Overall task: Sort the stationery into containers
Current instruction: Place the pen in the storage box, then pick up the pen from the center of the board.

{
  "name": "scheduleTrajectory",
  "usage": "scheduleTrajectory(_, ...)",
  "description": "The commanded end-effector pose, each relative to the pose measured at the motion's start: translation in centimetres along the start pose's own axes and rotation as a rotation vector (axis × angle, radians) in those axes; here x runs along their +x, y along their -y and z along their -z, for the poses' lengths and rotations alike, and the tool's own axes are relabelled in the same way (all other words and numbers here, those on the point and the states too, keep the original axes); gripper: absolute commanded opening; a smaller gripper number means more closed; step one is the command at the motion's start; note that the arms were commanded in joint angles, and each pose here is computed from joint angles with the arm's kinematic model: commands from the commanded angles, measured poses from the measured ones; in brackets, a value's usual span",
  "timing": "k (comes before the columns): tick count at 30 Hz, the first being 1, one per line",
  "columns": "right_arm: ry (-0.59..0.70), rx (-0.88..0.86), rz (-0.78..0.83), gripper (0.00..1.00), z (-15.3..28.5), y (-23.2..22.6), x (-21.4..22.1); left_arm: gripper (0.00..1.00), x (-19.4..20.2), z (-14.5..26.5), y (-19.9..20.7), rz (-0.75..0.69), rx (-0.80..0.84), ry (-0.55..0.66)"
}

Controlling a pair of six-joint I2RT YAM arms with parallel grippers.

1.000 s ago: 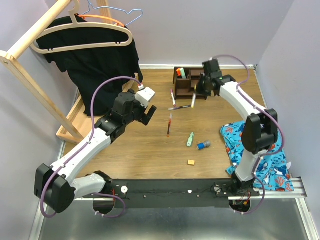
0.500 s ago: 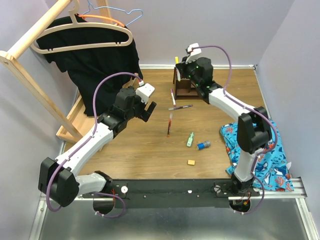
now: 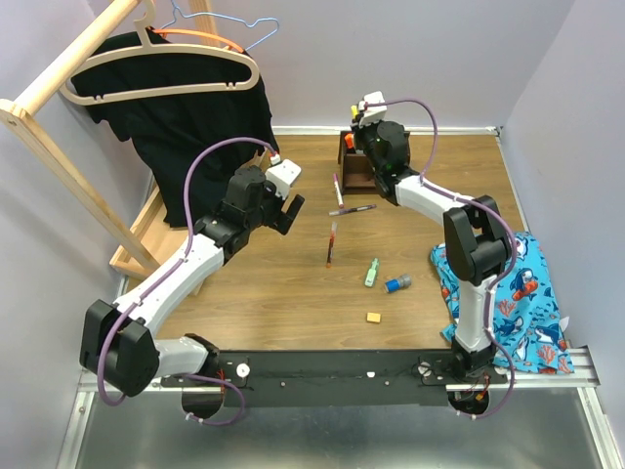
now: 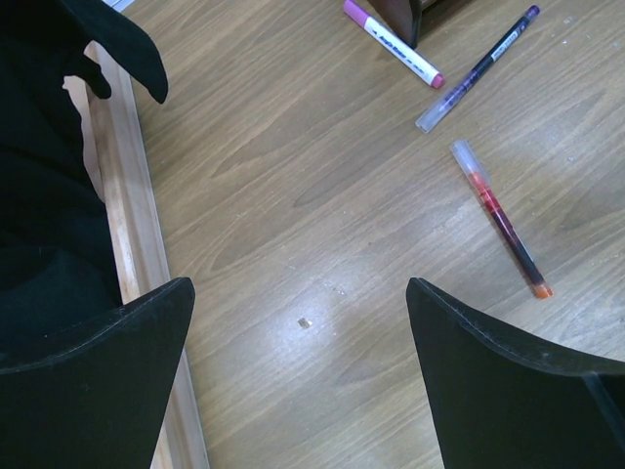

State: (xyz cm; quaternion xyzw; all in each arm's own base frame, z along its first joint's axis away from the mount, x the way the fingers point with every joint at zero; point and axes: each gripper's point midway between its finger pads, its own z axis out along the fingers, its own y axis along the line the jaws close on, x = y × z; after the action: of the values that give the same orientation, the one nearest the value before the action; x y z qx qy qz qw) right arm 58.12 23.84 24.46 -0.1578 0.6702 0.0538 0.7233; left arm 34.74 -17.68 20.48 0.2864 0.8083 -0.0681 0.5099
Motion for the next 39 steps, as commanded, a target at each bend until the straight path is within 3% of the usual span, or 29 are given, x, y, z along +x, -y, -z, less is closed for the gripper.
scheduleTrajectory(1, 0.030, 0.092, 0.038, 0.01, -1.0, 1.5, 0.4, 0.99, -0.9, -0.1, -0.5, 0.006, -0.014, 0.009)
scheduleTrajectory(8, -0.025, 0.153, 0.045, 0.02, -1.0, 2.3, 3.3, 0.99, -0.7, -0.3, -0.4, 0.011, -0.012, 0.000)
scheduleTrajectory(12, -0.027, 0.158, 0.028, 0.37, -0.5, 2.4, 2.7, 0.99, -0.9, -0.3, -0.5, 0.006, -0.014, 0.003)
scheduleTrajectory(15, -0.036, 0.148, 0.004, 0.50, -0.1, 2.4, 1.6, 0.99, -0.8, -0.4, -0.4, 0.006, -0.011, 0.005)
scheduleTrajectory(22, -0.077, 0.152, -0.077, 0.52, 2.3, 3.0, -1.4, 0.99, -1.4, -0.6, 1.1, -0.021, 0.071, 0.044)
scheduleTrajectory(26, -0.078, 0.193, -0.149, 0.53, 4.3, 4.2, -4.7, 0.99, -1.7, -1.1, 4.5, -0.187, 0.247, 0.064)
scheduleTrajectory(27, -0.076, 0.200, -0.183, 0.54, 4.8, 4.6, -5.4, 0.99, -2.4, -1.1, 5.3, -0.289, 0.287, 0.084)
scheduleTrajectory(29, -0.117, 0.184, -0.233, 0.58, 6.4, 5.5, -6.2, 0.99, -1.4, -1.9, 7.1, -0.404, 0.381, 0.057)
scheduleTrajectory(30, -0.146, 0.100, -0.247, 0.65, 6.7, 4.6, -6.1, 0.99, -2.4, -2.1, 7.7, -0.502, 0.401, 0.079)
scheduleTrajectory(33, -0.319, -0.088, -0.272, 0.82, 9.4, 2.6, -3.7, 0.99, -0.7, -3.8, 8.9, -0.586, 0.483, -0.009)
scheduleTrajectory(35, -0.458, -0.162, -0.244, 0.82, 11.7, 1.8, -0.7, 0.97, -1.2, -5.1, 9.2, -0.614, 0.506, -0.017)
scheduleTrajectory(39, -0.538, -0.274, -0.236, 0.85, 15.6, 1.1, 1.2, 0.84, -2.3, -6.8, 10.5, -0.645, 0.558, 0.012)
